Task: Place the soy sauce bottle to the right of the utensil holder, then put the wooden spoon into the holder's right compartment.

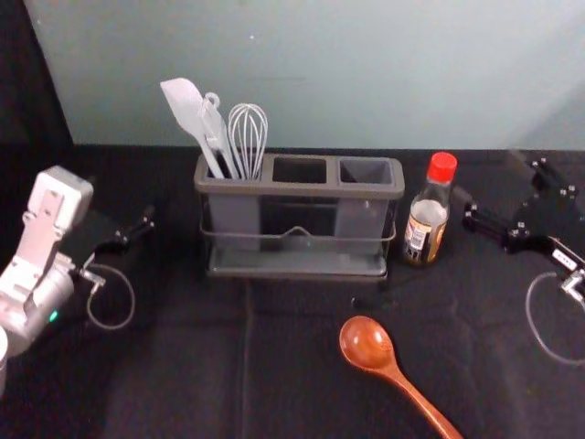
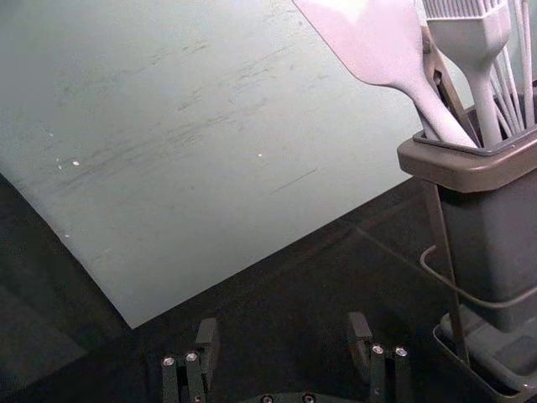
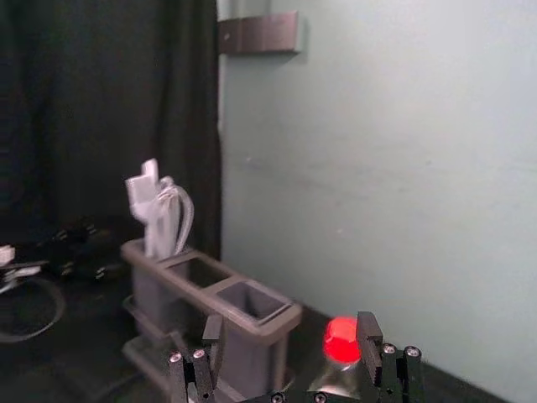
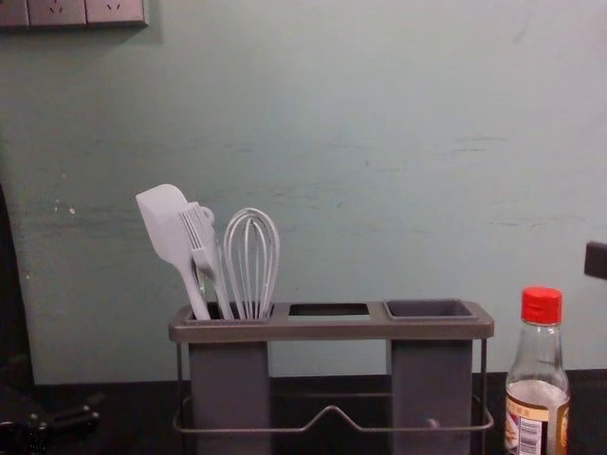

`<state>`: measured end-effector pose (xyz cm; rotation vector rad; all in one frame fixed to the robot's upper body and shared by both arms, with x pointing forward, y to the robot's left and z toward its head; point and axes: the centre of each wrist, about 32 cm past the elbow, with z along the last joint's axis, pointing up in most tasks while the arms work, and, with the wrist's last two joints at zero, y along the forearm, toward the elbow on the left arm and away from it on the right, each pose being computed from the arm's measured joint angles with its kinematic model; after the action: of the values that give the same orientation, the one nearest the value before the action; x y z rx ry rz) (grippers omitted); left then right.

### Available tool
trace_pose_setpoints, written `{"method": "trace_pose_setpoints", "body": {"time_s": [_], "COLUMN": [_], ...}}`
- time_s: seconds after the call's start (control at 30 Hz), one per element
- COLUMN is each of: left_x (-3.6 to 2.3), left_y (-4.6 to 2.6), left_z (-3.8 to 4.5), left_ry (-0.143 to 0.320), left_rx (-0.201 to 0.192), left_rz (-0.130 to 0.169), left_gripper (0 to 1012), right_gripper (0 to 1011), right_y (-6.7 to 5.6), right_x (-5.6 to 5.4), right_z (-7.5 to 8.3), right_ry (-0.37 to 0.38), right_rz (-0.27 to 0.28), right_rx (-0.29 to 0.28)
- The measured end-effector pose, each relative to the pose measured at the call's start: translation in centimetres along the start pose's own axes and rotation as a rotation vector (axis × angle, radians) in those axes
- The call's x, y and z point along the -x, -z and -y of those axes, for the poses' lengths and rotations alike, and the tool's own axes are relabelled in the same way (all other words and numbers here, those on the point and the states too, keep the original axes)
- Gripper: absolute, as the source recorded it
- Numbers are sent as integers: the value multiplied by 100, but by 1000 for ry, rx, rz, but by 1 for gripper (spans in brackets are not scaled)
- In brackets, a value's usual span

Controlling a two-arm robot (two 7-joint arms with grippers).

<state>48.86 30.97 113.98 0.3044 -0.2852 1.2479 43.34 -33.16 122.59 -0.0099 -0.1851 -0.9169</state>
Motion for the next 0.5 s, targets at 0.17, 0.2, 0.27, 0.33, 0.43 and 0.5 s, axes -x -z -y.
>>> {"method": "trace_pose_setpoints", "body": {"time_s": [0.17,0.2,0.27,0.33,0.43,0.5], "left_x": [0,0,0,0,0,0], "left_y": [0,0,0,0,0,0], "left_z": [0,0,0,0,0,0], "left_ry": [0,0,0,0,0,0], "left_rx": [0,0,0,0,0,0], "left_rz": [0,0,0,0,0,0], "left_gripper": [1005,1005,1005,1005,1005,1005], "right_gripper": [1003,1003,1002,1003,1003,1003], "right_y": [-77,-75,-65,-39,-9,-3], "right_x": [142,163,219,298,386,425], "right_z": [62,61,50,19,-39,-74], "right_ry": [-57,-62,-77,-95,-121,-137], "right_rz": [-8,-11,-20,-39,-69,-84], "right_rx": [72,85,117,164,236,281]}}
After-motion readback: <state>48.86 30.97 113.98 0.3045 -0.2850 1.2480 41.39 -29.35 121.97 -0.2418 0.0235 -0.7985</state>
